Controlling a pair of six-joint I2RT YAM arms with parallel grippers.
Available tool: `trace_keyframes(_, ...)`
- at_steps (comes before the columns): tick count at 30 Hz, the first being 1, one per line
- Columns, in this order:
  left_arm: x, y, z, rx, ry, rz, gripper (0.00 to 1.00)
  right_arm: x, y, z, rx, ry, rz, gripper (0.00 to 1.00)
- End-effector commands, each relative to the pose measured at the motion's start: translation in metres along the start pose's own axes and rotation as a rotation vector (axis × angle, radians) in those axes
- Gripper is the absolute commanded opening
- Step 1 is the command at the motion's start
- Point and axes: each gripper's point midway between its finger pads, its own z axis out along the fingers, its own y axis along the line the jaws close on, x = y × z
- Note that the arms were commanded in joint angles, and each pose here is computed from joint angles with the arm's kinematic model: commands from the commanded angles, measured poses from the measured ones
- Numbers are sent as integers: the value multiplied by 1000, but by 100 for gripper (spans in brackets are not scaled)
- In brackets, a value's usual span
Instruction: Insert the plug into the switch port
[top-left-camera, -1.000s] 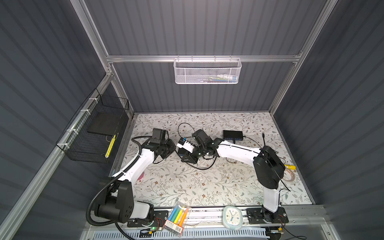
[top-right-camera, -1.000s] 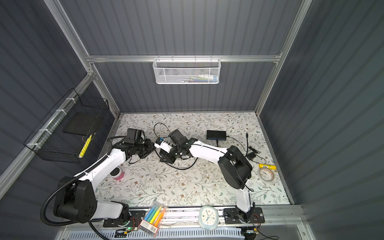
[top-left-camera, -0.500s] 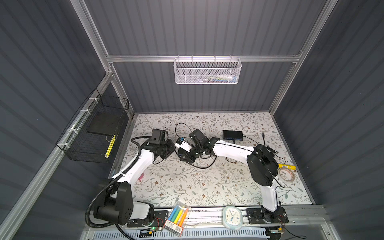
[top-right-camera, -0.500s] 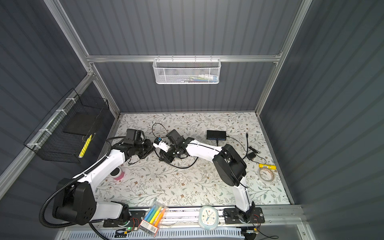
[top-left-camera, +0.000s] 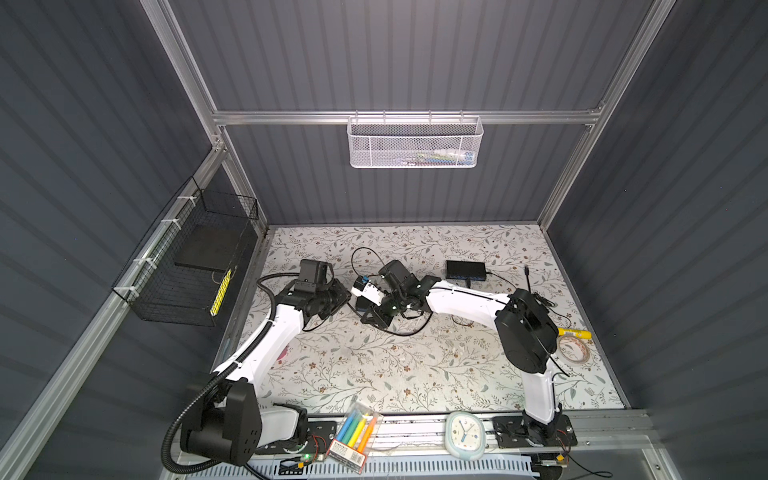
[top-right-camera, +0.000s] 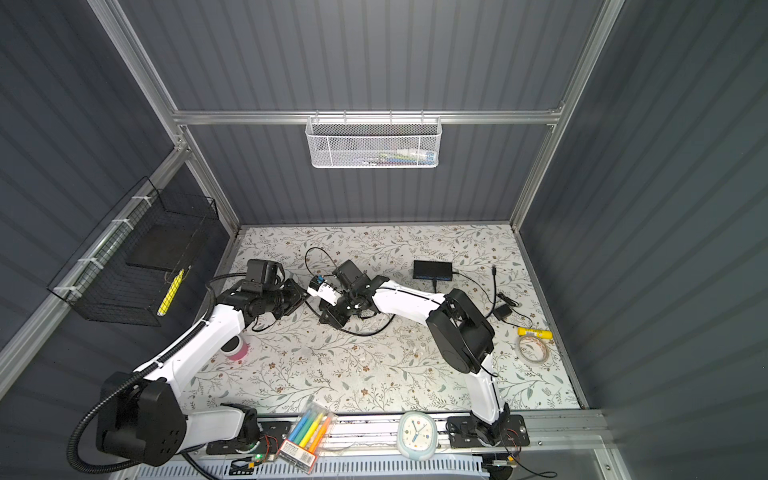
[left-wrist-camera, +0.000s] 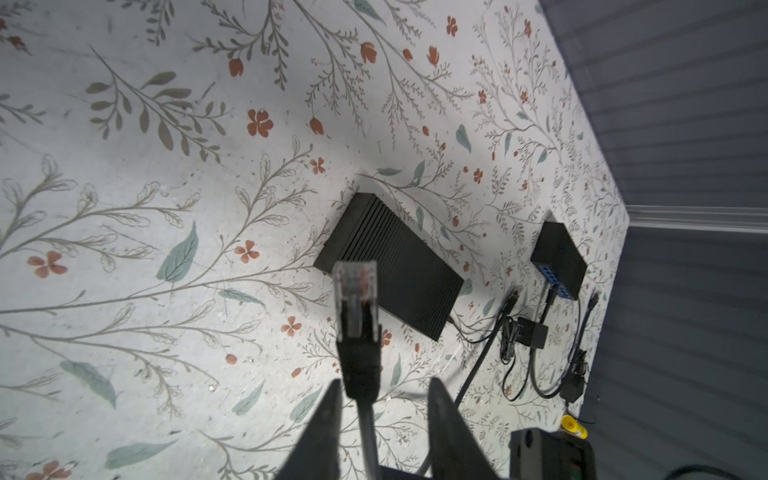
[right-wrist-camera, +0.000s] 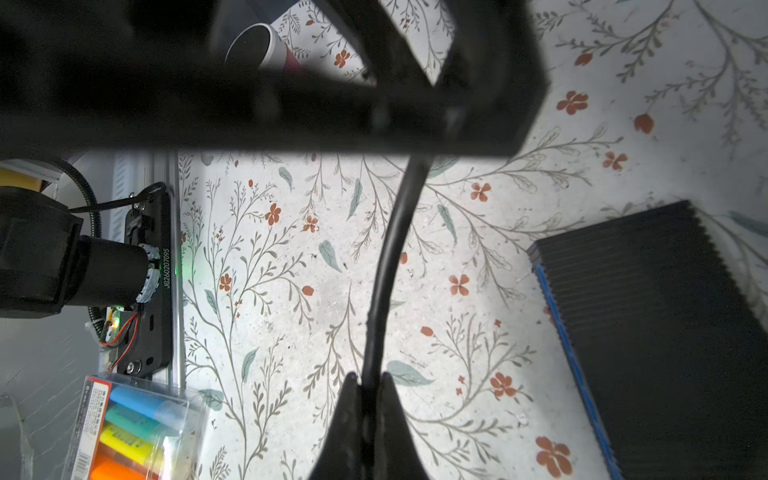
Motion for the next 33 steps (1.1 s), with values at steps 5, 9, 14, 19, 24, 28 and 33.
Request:
trace_keyframes(5,-45,4,-42,3,-114,34,45,4,6,-15,12,-7,-13,0)
trace_keyframes(9,-53,10,-46,-7,-120,49,47,8,12,-23,-11,-21,-13,0)
trace_keyframes(14,-47,3,-29,71,-52,62,47,10,18,-34,-42,-44,-24,0)
trace_keyframes(19,-27,-24,-15,245,109,121,47,11,22,-41,-66,-54,-32,0)
trace_keyframes(24,-17,-33,-13,324,165,145,46,6,26,-44,-91,-69,-40,0)
trace_keyframes(28,-17,-38,-18,345,153,157,45,5,28,-45,-101,-73,-42,0)
trace_keyframes(33,-15,-40,-19,365,161,151,41,6,28,-45,-104,-73,-40,0)
